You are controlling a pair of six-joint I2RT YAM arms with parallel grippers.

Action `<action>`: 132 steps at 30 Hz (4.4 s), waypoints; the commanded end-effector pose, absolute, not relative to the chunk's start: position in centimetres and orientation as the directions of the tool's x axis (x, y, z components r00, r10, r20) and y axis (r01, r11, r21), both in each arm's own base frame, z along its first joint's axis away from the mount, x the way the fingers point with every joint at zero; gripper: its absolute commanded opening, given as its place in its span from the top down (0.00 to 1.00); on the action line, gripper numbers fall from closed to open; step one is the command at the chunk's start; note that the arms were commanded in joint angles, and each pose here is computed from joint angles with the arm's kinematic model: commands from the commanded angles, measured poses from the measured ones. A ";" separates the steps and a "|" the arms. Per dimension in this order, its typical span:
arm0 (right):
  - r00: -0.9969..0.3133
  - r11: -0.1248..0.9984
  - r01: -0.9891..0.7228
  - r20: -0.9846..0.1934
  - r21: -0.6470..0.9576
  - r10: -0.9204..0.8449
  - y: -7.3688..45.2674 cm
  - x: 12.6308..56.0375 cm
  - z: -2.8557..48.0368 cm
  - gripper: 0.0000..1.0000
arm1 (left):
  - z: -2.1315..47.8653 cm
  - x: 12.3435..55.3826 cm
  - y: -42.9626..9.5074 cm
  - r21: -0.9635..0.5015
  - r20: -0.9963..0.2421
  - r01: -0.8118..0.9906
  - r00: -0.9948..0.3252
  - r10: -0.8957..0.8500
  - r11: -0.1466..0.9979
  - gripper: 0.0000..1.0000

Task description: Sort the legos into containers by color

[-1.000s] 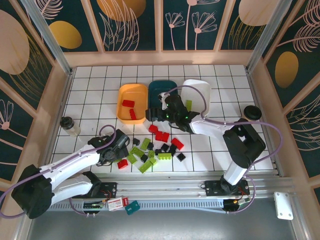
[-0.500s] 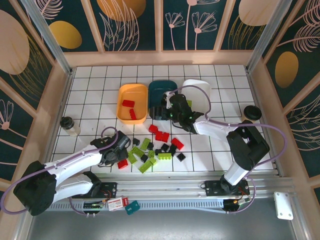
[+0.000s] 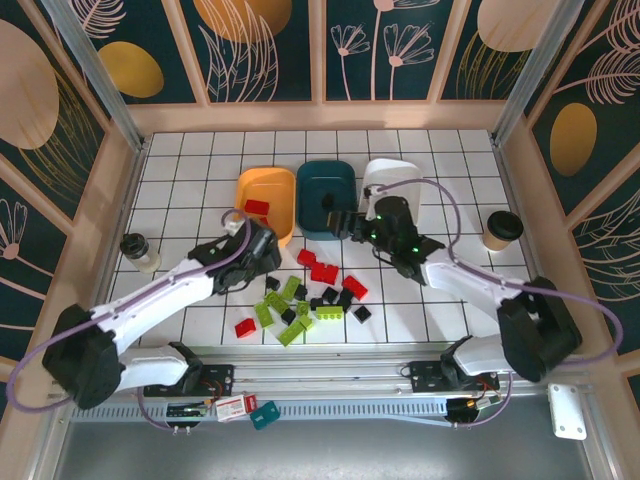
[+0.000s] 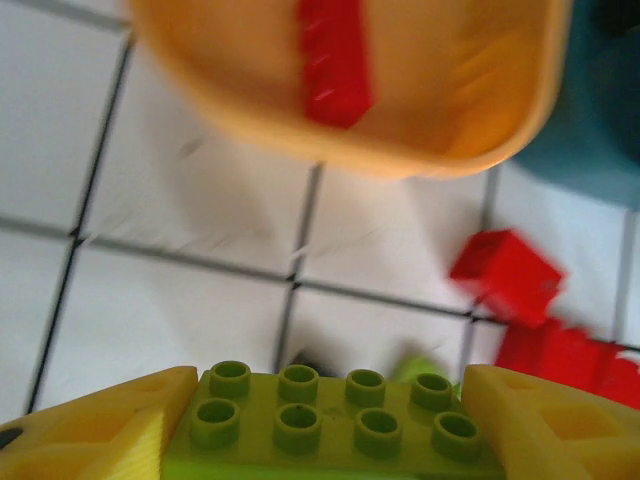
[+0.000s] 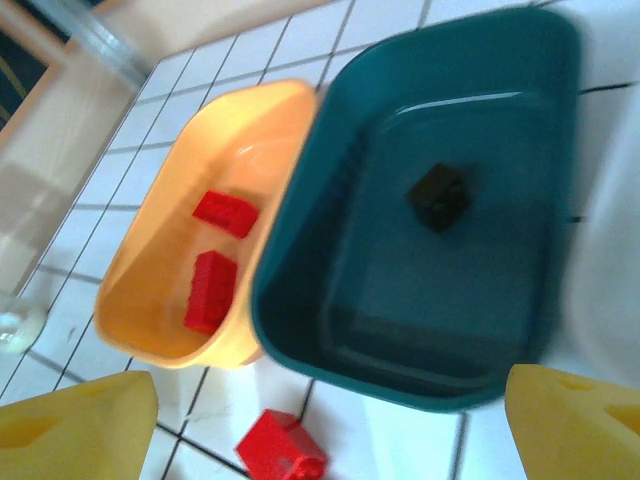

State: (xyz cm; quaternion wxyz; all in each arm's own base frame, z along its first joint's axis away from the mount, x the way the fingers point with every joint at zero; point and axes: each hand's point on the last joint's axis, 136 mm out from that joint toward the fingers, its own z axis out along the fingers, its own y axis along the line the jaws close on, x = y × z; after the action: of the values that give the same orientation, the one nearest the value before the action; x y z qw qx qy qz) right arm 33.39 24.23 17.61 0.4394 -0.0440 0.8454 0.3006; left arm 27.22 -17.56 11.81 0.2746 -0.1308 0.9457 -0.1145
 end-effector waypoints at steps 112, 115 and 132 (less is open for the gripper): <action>0.016 0.023 -0.999 -0.769 -0.040 -0.640 49.5 10.7 2.1 0.65 | 30.3 30.3 -12.0 -0.441 -0.789 -0.057 -0.452 -0.417 0.896 0.01; 0.000 0.045 -0.998 -0.791 -0.034 -0.612 49.5 11.2 3.2 0.69 | 30.0 30.3 -12.0 -0.441 -0.787 -0.059 -0.455 -0.417 0.896 0.01; -0.364 0.162 -0.928 -0.912 0.336 -0.189 44.5 18.2 15.0 0.76 | 28.5 30.3 -11.1 -0.416 -0.795 -0.101 -0.442 -0.415 0.904 0.01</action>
State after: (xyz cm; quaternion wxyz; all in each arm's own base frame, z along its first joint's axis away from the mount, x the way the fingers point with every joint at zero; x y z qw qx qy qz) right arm 18.32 44.85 11.46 0.3718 -0.4536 0.6870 0.4289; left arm 30.18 -11.58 28.46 0.4966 -0.1427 0.8417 -0.1567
